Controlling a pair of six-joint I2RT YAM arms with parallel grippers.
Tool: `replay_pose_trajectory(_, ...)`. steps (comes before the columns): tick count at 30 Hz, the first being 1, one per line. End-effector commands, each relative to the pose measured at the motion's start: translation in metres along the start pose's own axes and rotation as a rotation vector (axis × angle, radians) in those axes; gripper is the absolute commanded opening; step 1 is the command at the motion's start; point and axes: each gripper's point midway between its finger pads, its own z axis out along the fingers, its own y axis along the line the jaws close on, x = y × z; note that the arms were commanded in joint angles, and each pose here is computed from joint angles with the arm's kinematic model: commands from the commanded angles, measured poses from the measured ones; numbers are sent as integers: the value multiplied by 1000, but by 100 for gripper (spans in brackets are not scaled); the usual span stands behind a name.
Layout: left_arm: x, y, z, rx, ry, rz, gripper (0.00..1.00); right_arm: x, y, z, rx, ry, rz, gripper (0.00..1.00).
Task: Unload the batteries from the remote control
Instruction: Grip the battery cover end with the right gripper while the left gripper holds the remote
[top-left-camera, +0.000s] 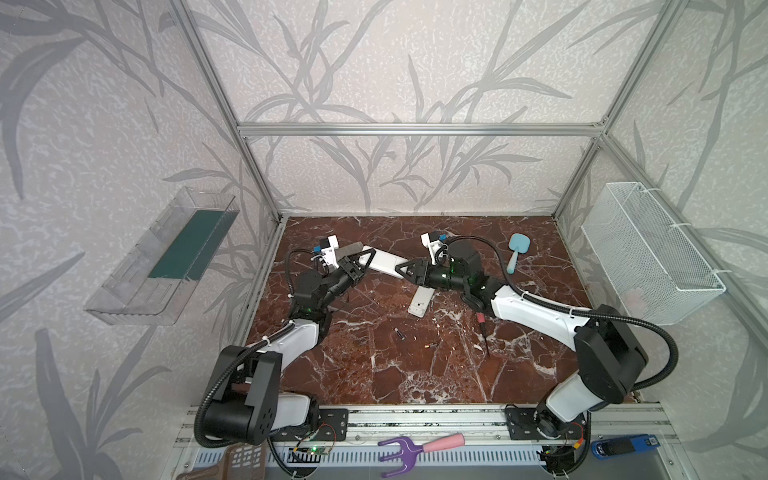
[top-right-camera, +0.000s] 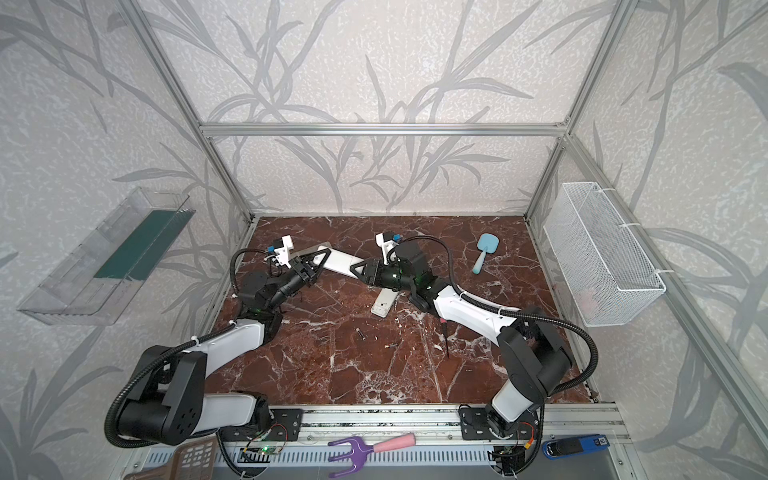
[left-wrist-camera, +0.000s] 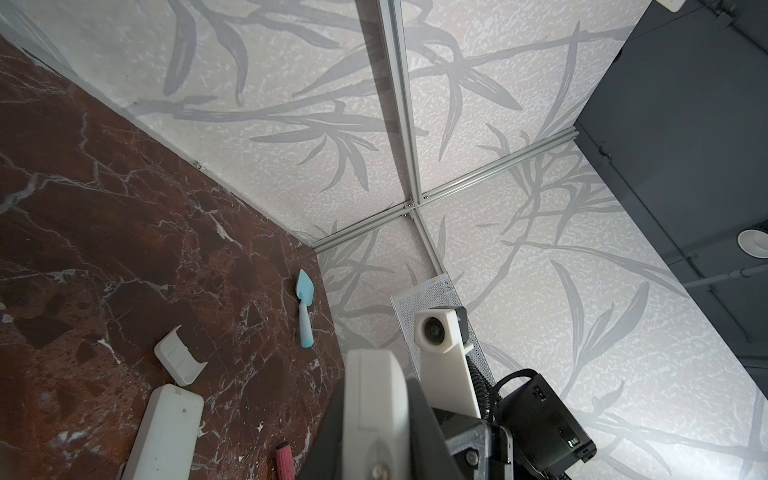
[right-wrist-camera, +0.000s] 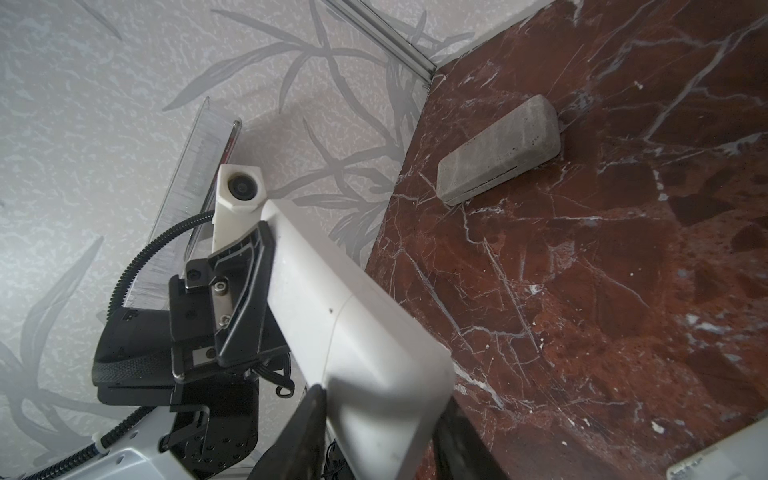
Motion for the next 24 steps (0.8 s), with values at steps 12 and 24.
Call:
replay_pose_trajectory(12, 10, -28, -20, -104, 47, 232, 0, -8, 9, 5, -42, -6, 19, 39)
replay_pose_trajectory(24, -2, -28, -19, -41, -58, 131, 0, 6, 11, 9, -85, 21, 76, 46)
